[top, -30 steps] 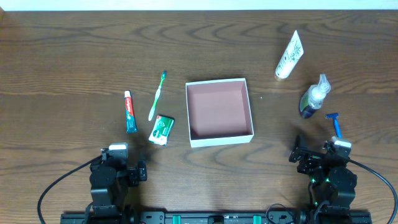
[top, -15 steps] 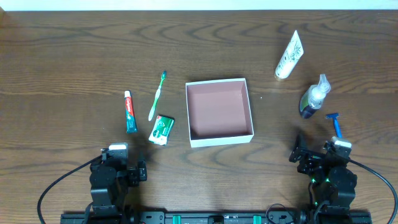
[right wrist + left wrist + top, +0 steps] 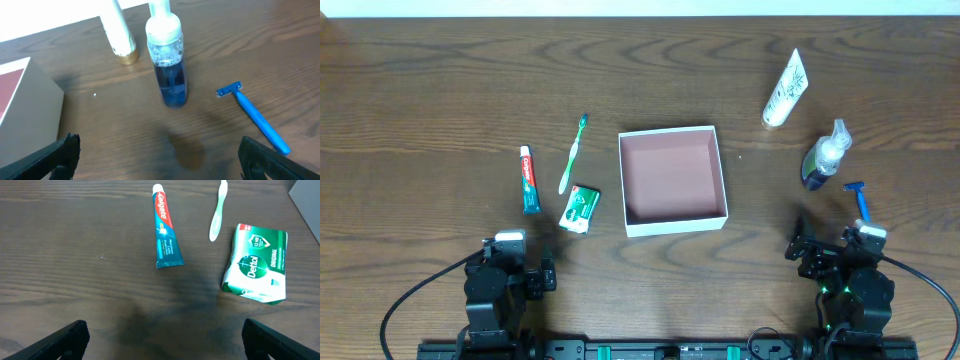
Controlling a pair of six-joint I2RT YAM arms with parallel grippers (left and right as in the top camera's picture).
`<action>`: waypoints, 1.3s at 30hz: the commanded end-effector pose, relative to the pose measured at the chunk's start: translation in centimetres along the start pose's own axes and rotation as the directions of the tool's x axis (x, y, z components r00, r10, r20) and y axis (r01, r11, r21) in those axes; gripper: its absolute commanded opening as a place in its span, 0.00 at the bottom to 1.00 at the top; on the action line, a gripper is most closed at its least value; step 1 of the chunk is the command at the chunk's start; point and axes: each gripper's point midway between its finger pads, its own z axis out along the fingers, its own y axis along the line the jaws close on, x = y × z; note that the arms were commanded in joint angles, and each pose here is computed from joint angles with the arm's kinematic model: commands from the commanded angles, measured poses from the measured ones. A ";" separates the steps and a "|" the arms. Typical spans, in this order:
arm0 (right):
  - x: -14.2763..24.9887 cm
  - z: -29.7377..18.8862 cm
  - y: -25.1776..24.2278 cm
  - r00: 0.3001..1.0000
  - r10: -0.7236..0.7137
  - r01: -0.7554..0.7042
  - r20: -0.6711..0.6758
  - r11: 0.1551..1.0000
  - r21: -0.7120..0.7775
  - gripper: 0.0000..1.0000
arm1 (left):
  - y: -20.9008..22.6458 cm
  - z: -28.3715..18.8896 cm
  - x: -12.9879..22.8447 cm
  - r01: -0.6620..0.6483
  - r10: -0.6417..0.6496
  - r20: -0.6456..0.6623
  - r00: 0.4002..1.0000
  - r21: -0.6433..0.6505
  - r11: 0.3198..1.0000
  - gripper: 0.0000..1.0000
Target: Pack container
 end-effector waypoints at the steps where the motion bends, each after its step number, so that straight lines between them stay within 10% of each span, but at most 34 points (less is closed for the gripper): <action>1: 0.3 0.0 0.7 0.995 0.099 -0.099 -0.013 0.994 -0.039 0.99 | -0.1 0.2 0.2 -0.001 0.001 -0.001 1.000 0.008 1.000 0.98; 7: -1.1 -0.4 3.3 0.943 0.333 -0.332 -0.028 0.926 -0.180 0.99 | -0.2 0.2 0.2 -0.001 0.001 -0.001 1.000 0.008 1.000 0.98; 15: -7.6 -4.8 10.1 0.974 0.139 -0.018 0.180 0.837 -0.547 0.99 | -0.2 0.2 0.2 -0.001 0.001 -0.001 1.000 0.008 1.000 0.98; 25: -19.6 -15.1 13.0 0.842 -0.004 0.325 0.540 0.802 -0.501 0.99 | -0.1 0.2 0.2 -0.001 0.001 -0.001 1.000 0.008 1.000 0.98; 33: -24.0 -9.4 14.0 0.969 -0.220 0.246 0.110 0.856 -0.455 0.99 | -0.1 0.2 0.2 -0.001 0.001 -0.001 1.000 0.008 1.000 0.98; 39: -22.3 -5.2 14.6 0.862 -0.316 0.105 -0.397 0.876 -0.470 0.99 | -0.2 0.2 0.2 -0.001 0.001 -0.001 1.000 0.008 1.000 0.98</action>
